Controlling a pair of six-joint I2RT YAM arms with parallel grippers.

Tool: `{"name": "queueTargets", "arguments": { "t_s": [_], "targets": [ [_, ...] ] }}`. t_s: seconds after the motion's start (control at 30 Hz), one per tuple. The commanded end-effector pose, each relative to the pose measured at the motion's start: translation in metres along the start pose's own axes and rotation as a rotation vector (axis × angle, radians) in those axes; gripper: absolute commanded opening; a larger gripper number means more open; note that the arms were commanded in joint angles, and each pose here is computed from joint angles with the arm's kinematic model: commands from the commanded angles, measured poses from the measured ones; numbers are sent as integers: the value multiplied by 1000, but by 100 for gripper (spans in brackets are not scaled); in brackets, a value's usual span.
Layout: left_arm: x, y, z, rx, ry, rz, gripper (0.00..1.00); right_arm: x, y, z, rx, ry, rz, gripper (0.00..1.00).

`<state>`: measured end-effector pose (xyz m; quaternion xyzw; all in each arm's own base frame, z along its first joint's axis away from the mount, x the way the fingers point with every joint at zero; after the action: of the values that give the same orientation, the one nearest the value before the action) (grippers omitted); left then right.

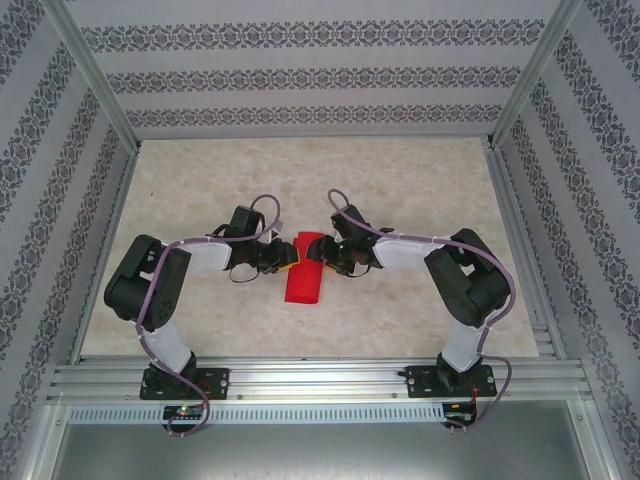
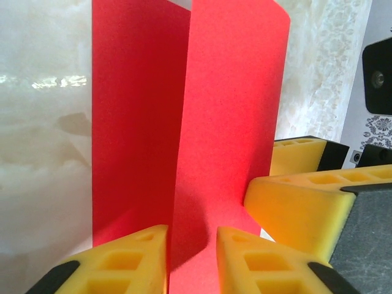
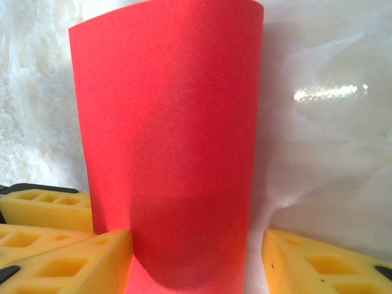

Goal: Fold a paper plane with a square sheet of paper (pick it up from the middle)
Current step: Hold the square sheet of paper at the center of the table.

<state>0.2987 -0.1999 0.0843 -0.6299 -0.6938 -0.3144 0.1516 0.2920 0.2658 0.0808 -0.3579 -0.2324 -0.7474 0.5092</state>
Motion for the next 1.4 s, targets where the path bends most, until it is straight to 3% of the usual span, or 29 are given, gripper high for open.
{"name": "queueTargets", "arguments": {
  "t_s": [0.0,0.27,0.47,0.93,1.37],
  "targets": [
    [4,10,-4,-37,-11,-21,23,-2,-2,7,29,6,16,59],
    [5,11,-3,-39,-10,-15,12,-1,-2,5,28,-4,15,59],
    [7,8,7,-58,77,-2,8,5,-1,9,35,-9,0,61],
    [-3,5,20,-50,95,12,9,45,0,32,74,9,-88,63],
    [-11,-3,29,-13,71,12,12,52,-3,40,86,27,-93,63]
  ]
}}
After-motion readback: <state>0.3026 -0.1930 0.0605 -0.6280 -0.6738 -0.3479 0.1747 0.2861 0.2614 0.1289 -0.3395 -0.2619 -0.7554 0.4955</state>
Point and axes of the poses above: each hand's point on the last joint's axis, 136 mm out from that joint toward the fingers, its own x axis back along the fingers, its own z axis along the line the jaws close on, y = z × x, the point moved 6 cm from there along x, back along the fingers, and after that the axes turned 13 degrees about -x, right-handed, at the moved point
